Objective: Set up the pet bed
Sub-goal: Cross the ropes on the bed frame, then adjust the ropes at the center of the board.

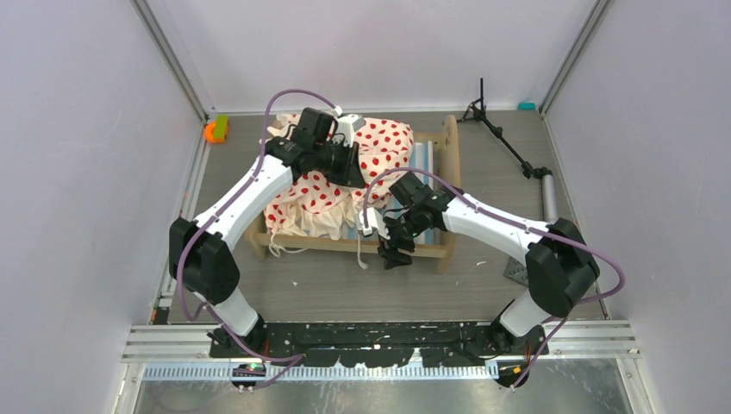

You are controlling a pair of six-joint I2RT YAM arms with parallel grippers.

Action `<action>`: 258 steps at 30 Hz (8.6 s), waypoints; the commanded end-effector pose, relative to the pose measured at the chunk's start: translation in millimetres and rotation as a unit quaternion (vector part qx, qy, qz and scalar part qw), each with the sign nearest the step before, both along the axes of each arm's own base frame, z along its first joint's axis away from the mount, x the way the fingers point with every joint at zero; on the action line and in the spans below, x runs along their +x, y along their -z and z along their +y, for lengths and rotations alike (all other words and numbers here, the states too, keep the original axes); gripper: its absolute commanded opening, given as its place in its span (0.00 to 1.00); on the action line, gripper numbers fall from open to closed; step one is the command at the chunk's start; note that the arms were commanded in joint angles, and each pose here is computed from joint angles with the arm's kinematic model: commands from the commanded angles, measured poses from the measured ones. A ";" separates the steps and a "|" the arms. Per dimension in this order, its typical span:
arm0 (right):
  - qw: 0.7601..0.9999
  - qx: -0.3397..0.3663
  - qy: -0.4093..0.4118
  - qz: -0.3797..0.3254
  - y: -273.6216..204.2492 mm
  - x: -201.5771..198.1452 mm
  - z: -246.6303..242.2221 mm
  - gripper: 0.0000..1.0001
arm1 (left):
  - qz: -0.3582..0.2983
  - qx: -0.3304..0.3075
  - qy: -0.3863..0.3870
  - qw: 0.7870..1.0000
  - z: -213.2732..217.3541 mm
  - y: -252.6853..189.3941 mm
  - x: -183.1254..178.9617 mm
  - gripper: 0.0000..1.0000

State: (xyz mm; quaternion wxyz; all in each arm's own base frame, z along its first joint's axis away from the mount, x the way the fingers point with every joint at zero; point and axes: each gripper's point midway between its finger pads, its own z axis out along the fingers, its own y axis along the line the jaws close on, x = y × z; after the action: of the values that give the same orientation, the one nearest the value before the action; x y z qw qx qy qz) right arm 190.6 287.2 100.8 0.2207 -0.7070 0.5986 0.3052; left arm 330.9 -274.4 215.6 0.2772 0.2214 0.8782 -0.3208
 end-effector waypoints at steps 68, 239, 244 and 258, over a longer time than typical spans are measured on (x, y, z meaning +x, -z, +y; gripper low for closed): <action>0.997 -0.029 0.001 0.072 12.9 -20.4 -8.7 0.56 | 0.033 -0.023 0.016 0.999 -15.5 16.5 -7.0 0.00; 0.691 0.415 0.579 -0.123 -304.1 -21.8 -186.1 0.87 | -0.155 0.052 0.307 0.938 -103.0 20.5 -172.3 0.67; 0.690 0.416 0.580 -0.123 -300.0 -28.4 -192.8 0.87 | -0.161 0.073 0.312 0.934 -114.1 31.6 -166.8 0.67; 0.697 0.401 0.581 -0.124 -285.9 -33.4 -197.5 0.87 | -0.184 0.117 0.337 0.916 -115.9 64.1 -155.2 0.55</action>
State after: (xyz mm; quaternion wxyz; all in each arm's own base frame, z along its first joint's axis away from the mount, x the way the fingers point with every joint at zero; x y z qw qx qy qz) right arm 158.6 89.7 387.0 0.6890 -0.0952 0.6798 0.2324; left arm 169.5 -379.1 151.7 0.2648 0.5681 0.7389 -0.2473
